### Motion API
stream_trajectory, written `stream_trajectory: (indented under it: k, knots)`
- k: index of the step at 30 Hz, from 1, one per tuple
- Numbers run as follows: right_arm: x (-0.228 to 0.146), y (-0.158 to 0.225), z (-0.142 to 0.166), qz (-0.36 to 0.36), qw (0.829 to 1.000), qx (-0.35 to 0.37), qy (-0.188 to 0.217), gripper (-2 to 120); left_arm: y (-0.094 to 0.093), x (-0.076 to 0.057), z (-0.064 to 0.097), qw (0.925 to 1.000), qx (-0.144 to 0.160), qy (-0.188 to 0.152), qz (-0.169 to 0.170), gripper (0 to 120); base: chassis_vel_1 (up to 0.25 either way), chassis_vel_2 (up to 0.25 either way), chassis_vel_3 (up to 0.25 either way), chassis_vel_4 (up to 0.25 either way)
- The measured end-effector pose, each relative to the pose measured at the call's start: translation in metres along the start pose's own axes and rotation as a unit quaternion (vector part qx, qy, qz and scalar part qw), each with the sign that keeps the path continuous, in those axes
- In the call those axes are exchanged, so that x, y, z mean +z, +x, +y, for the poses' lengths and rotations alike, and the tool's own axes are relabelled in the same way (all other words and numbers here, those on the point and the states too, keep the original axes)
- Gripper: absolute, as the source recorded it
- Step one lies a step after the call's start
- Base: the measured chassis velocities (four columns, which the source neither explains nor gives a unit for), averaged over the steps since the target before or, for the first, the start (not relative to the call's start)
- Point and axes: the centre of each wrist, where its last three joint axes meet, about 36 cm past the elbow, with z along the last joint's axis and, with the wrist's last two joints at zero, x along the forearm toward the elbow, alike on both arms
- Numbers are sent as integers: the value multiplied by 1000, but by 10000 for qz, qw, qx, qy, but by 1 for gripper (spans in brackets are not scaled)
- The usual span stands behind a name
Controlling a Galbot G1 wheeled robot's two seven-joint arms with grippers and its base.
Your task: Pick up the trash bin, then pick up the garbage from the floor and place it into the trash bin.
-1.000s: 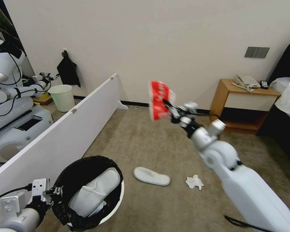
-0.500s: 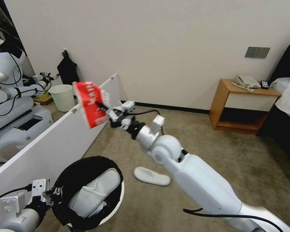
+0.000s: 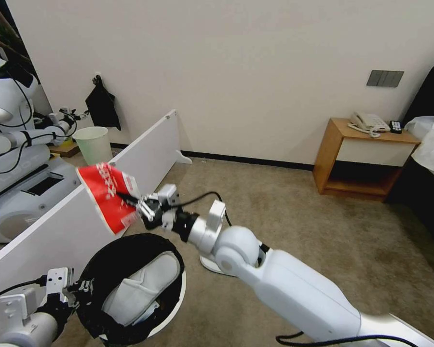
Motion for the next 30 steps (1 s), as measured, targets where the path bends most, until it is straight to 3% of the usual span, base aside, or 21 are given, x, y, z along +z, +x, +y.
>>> stream_trajectory:
  k: [16,30]
  knots:
    - [25,31,13,460,9988,-119,-115,0,0,-3,1,10000,21,12,-34,3,0,0,0,0]
    - [52,36,19,751,9969,-161,-146,0,1,-4,0,9999,82,60,-18,3,0,0,0,0]
